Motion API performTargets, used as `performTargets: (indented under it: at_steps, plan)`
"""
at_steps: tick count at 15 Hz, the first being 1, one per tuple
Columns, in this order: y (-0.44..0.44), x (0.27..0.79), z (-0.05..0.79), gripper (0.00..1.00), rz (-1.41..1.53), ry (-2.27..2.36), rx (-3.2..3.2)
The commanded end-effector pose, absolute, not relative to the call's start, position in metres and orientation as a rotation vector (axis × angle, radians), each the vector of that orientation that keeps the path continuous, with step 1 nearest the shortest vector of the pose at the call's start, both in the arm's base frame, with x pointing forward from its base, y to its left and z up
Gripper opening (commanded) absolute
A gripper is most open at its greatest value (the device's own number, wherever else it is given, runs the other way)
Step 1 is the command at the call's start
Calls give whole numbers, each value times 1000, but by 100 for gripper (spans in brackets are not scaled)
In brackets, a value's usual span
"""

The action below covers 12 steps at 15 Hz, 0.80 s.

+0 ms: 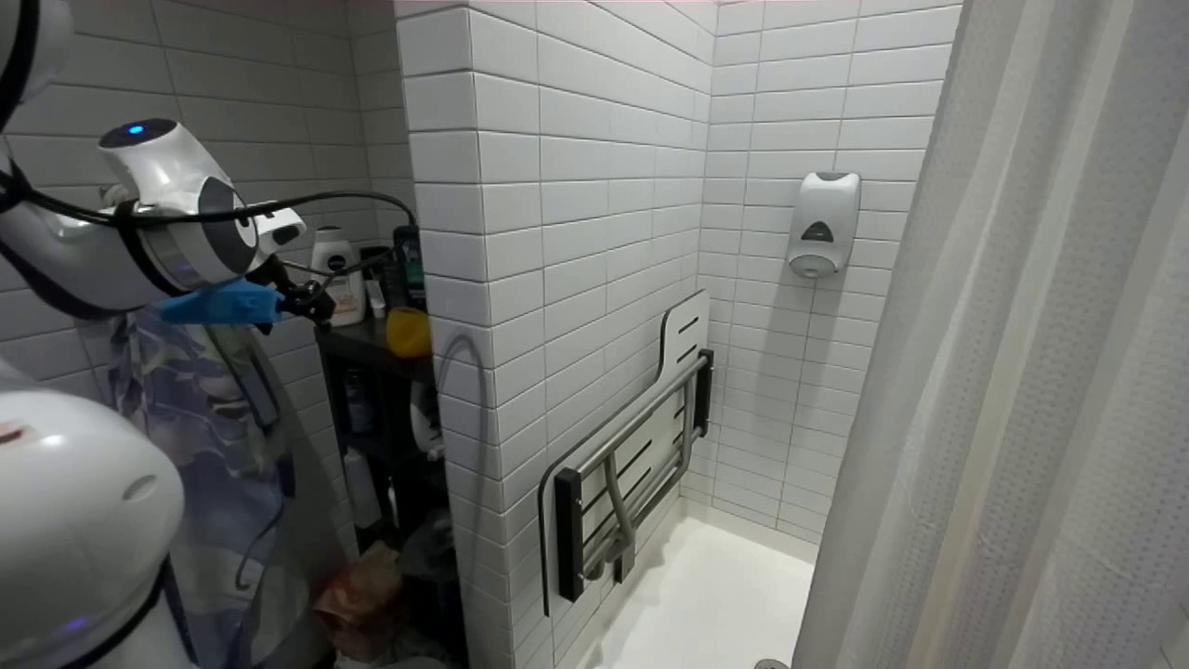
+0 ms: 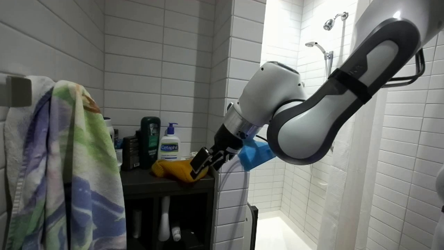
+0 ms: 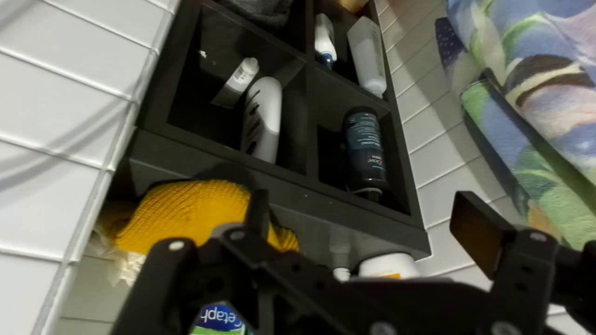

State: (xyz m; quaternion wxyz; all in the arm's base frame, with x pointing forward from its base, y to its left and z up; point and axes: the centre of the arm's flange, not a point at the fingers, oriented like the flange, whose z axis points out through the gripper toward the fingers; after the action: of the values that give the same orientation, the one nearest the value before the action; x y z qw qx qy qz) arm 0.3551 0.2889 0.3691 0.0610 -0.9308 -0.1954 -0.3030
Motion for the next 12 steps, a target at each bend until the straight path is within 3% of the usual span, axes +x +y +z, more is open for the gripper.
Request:
performTargets:
  at_steps: [1,12]
  plan:
    - [303,340,366,100,-936,-628,-2732]
    - [377,358,396,100,-1124,-948,-2501]
